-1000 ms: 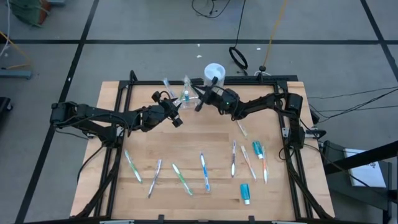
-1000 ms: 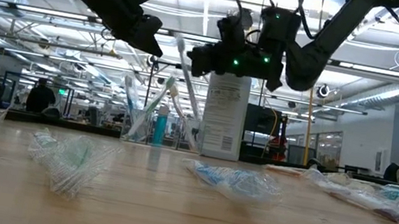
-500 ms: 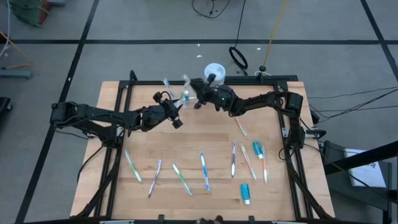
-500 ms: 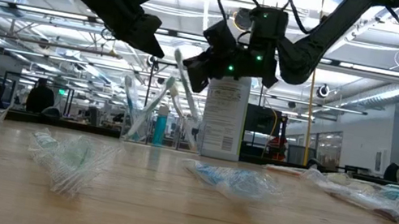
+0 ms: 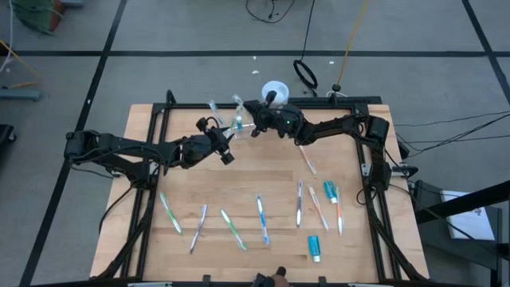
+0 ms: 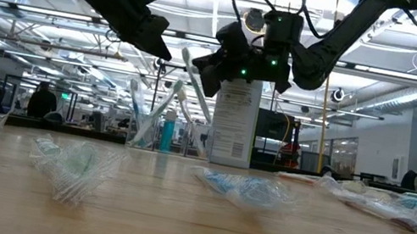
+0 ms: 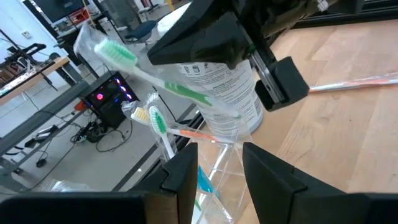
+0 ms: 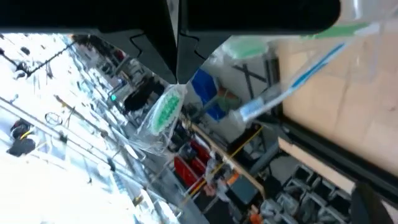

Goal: Pick & Place toothbrushing station
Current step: Put the green toothbrush into the transparent organizer

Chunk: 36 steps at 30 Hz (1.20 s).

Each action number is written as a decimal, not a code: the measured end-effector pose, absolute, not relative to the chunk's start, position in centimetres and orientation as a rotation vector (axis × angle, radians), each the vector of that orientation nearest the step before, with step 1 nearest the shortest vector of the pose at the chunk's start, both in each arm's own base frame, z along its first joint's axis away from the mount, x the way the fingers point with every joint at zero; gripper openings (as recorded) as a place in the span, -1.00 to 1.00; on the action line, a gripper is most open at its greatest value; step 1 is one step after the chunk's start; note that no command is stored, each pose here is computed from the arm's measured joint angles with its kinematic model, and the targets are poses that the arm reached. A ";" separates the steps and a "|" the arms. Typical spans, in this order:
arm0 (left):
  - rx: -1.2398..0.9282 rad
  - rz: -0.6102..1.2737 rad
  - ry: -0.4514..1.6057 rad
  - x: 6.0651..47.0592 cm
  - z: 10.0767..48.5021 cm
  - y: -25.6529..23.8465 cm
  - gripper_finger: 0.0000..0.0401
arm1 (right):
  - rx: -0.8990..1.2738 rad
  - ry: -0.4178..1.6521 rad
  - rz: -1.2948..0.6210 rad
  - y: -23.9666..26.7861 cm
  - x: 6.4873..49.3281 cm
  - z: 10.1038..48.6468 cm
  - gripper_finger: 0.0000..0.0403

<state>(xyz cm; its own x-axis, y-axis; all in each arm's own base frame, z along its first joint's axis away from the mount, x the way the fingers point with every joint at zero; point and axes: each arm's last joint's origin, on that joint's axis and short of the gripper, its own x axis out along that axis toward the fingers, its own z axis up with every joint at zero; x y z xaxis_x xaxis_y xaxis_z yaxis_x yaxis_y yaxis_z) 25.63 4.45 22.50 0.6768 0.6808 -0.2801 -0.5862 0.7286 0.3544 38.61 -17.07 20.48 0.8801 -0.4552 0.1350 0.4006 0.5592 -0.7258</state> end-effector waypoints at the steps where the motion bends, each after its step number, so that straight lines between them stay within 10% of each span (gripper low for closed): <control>1: 0.245 0.720 0.410 25.6 22.5 4.5 -0.33 | -0.840 0.068 -0.492 -17.2 38.6 20.5 -1.00; 23: 0.275 0.716 0.416 25.7 22.6 4.5 -0.33 | -0.871 0.301 -0.377 -17.6 39.2 19.1 -1.00; 36: 0.255 0.710 0.460 25.4 22.1 4.8 -0.33 | -0.766 0.489 -0.805 -14.0 39.9 18.7 -1.00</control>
<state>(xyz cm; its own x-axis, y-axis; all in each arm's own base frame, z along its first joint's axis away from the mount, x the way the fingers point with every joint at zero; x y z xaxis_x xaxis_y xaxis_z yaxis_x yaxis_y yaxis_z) 25.44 4.84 22.12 0.6650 0.6760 -0.3174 -0.5659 0.7335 0.3764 39.87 -14.03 18.70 0.6082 -0.7868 -0.1048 0.4562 0.4546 -0.7650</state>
